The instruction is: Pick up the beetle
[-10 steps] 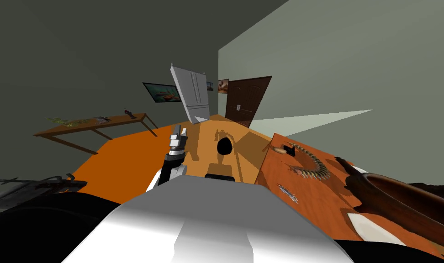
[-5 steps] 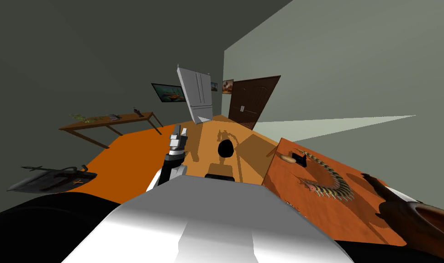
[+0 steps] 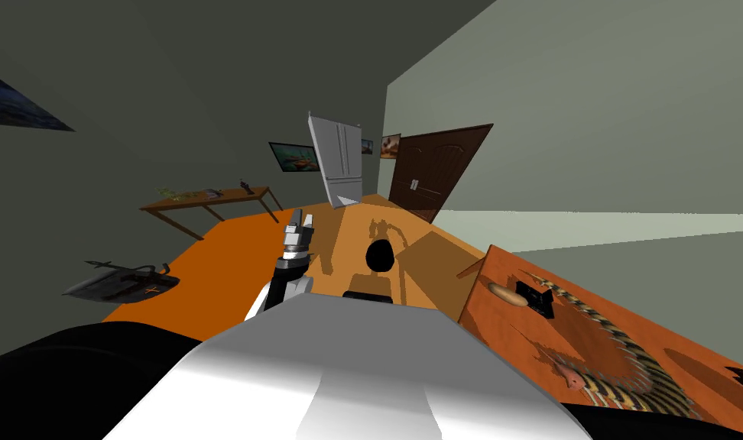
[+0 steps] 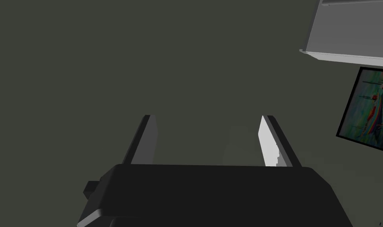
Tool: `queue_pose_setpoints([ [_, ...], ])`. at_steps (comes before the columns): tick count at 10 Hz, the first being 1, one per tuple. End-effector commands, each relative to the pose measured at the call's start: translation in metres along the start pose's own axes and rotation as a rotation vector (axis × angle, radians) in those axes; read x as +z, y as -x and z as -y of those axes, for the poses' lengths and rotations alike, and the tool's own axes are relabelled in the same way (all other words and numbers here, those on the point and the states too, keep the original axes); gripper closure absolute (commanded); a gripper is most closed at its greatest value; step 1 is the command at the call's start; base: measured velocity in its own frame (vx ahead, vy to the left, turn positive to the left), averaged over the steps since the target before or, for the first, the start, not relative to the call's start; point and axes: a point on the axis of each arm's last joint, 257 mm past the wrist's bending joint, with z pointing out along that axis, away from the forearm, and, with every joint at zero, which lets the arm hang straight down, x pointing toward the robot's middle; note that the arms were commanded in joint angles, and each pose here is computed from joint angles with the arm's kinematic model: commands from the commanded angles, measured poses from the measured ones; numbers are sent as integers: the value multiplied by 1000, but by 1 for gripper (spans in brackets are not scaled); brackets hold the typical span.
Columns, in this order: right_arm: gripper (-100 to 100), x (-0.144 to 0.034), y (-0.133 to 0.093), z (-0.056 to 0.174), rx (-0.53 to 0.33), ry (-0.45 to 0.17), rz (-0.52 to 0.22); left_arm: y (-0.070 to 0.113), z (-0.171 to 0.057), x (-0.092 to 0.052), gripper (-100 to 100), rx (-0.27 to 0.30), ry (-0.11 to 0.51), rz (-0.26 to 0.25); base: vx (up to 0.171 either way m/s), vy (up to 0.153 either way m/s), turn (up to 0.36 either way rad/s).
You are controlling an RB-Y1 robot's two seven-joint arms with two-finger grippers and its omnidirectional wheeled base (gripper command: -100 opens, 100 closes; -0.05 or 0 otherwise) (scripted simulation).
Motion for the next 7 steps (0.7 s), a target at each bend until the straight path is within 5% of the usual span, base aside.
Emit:
queue_pose_setpoints([
  [1,-100,9,14,-13,-7,20,15,0,0,0,0,0,0,0,152,-98,115],
  [2,-100,7,7,-8,-5,9,7,0,0,0,0,0,0,0,60,-43,25],
  [3,0,8,8,-8,-6,11,9,0,0,0,0,0,0,0,14,-9,2],
  [4,-100,14,13,-15,-1,11,10,0,0,0,0,0,0,0,-1,-30,37],
  [7,-100,25,22,-26,6,12,12,0,0,0,0,0,0,0,-31,-62,33],
])
